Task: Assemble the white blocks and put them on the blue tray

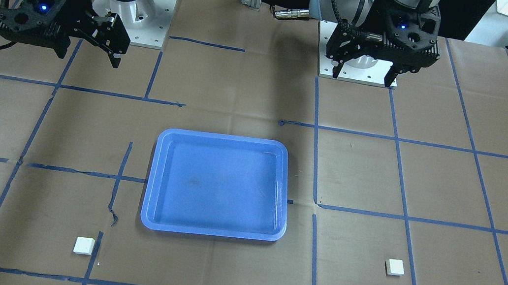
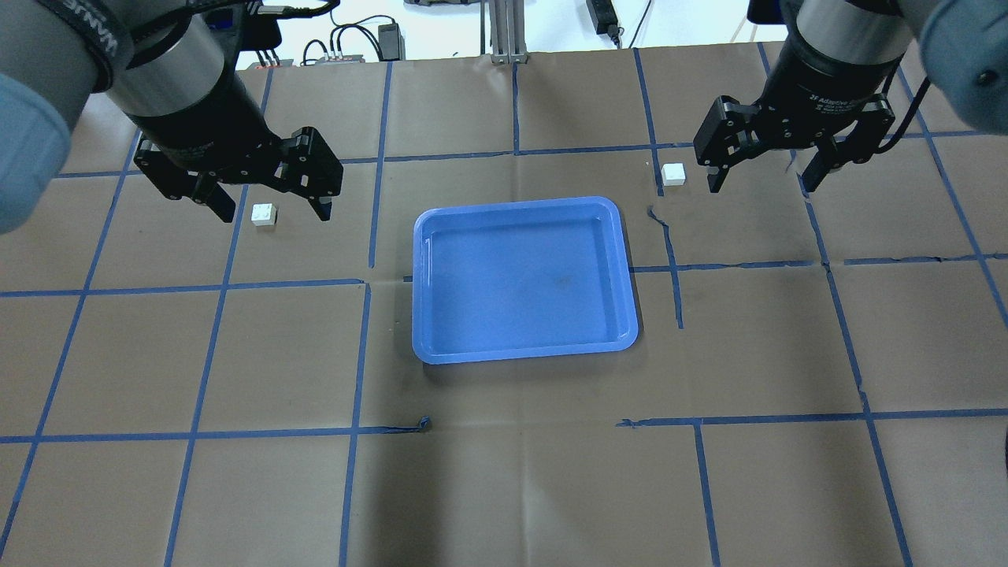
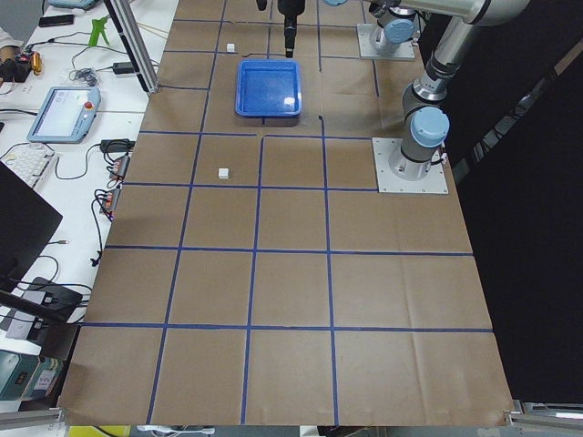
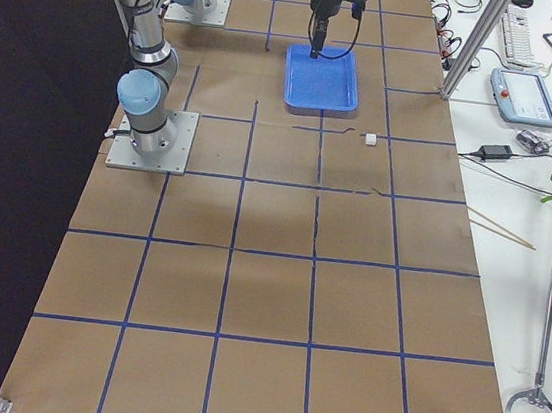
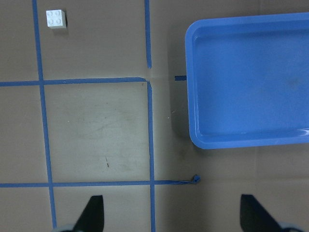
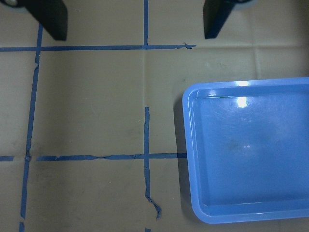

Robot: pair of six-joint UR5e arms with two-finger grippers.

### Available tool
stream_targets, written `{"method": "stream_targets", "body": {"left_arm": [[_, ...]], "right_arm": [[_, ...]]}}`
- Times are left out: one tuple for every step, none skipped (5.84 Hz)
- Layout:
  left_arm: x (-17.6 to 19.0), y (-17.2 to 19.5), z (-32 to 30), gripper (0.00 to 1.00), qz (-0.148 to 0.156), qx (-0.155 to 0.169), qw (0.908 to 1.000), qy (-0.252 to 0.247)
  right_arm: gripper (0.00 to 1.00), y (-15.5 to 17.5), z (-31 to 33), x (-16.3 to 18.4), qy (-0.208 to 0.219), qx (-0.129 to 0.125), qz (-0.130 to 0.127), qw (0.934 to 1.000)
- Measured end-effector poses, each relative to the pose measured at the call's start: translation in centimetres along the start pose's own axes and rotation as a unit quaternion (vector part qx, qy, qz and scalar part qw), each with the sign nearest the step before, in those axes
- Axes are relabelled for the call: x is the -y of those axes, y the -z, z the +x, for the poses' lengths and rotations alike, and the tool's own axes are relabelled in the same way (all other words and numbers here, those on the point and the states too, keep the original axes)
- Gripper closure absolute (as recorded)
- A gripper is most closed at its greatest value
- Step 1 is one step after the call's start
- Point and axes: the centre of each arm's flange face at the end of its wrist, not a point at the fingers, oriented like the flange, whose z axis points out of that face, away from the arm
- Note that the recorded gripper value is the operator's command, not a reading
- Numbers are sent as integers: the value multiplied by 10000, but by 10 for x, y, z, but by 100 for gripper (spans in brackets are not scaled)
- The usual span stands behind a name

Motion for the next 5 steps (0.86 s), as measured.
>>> {"method": "stream_targets", "body": {"left_arm": [[0,0,0,1,2,-5,10000,1],[0,1,0,1,17,-1,10000,-9],[0,3,-1,1,43,11,10000,-40],[2,5,-2,1,60,6,10000,-47],[6,2,-2,1,24,7,10000,-36]], "right_arm": [[0,0,0,0,-11,9,-1,10000],[0,-2,-1,1,-12,25,-19,10000],[0,-4,-1,3,18,34,-40,10000],[0,-4,0,5,324,37,6,9995],[0,-3,1,10,1019,25,168,9947]]}}
